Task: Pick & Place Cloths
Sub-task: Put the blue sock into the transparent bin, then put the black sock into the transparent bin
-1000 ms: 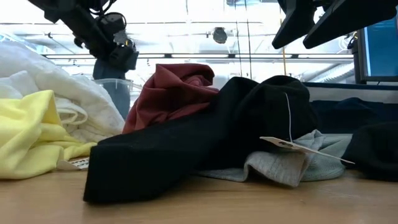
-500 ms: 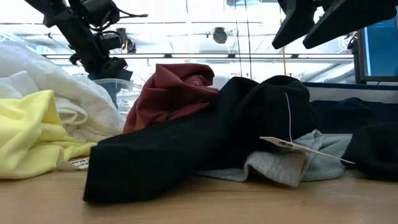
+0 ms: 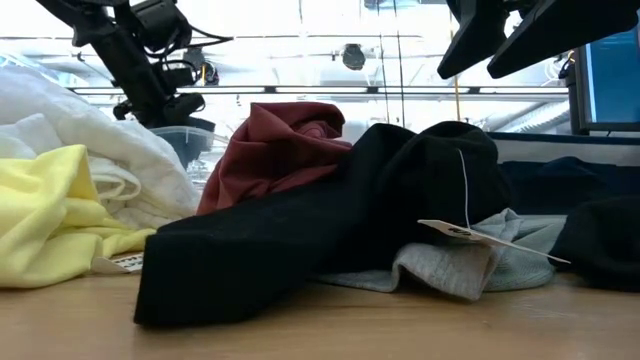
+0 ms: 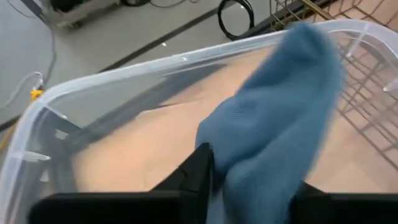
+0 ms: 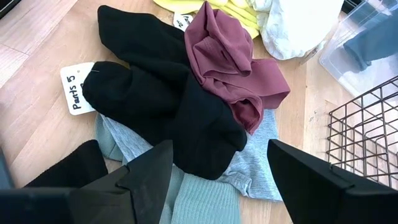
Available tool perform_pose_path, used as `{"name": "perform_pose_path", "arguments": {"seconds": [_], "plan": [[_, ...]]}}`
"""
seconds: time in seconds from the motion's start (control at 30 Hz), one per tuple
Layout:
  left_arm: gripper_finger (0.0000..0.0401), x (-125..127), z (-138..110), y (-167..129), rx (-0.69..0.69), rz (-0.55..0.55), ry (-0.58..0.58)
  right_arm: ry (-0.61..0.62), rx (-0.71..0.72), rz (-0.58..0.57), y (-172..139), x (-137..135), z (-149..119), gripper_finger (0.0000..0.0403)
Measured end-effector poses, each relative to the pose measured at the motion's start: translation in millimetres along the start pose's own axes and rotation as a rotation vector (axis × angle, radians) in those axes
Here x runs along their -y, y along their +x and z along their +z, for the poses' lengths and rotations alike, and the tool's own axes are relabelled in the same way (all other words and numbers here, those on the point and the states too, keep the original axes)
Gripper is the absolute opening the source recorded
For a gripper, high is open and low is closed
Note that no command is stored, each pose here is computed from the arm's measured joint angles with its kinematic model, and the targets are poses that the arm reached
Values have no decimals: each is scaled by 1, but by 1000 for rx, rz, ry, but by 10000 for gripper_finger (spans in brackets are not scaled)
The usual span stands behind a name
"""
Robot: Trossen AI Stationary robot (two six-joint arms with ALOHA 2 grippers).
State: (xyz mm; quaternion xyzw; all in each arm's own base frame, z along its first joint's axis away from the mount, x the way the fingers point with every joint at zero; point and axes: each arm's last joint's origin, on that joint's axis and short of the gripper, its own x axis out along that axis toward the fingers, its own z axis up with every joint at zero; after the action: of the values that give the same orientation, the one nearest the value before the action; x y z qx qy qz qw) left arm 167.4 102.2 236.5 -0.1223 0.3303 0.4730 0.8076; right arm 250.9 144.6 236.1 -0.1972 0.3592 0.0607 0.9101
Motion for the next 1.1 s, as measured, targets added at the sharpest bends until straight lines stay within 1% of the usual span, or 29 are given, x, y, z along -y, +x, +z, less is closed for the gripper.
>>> {"name": "perform_pose_path", "arguments": {"seconds": [0.27,0.37,0.47,0.63,0.8,0.9,1.1], "plan": [[179,0,0,1,-22,-67,-1,29,-2,177,0,-5,0,254],[204,2,1,1,-16,-97,31,40,-3,252,-1,-9,0,254],[221,3,2,0,-8,-148,32,28,2,295,-4,-14,0,254],[229,9,8,-2,49,-231,29,4,28,323,-9,-25,2,254],[226,12,16,-15,162,-306,46,-29,24,346,-15,-35,0,254],[226,12,20,-28,240,-358,38,-30,-10,349,-17,-40,-4,254],[225,9,22,-55,351,-447,28,23,-143,276,-17,-40,-17,254]]}}
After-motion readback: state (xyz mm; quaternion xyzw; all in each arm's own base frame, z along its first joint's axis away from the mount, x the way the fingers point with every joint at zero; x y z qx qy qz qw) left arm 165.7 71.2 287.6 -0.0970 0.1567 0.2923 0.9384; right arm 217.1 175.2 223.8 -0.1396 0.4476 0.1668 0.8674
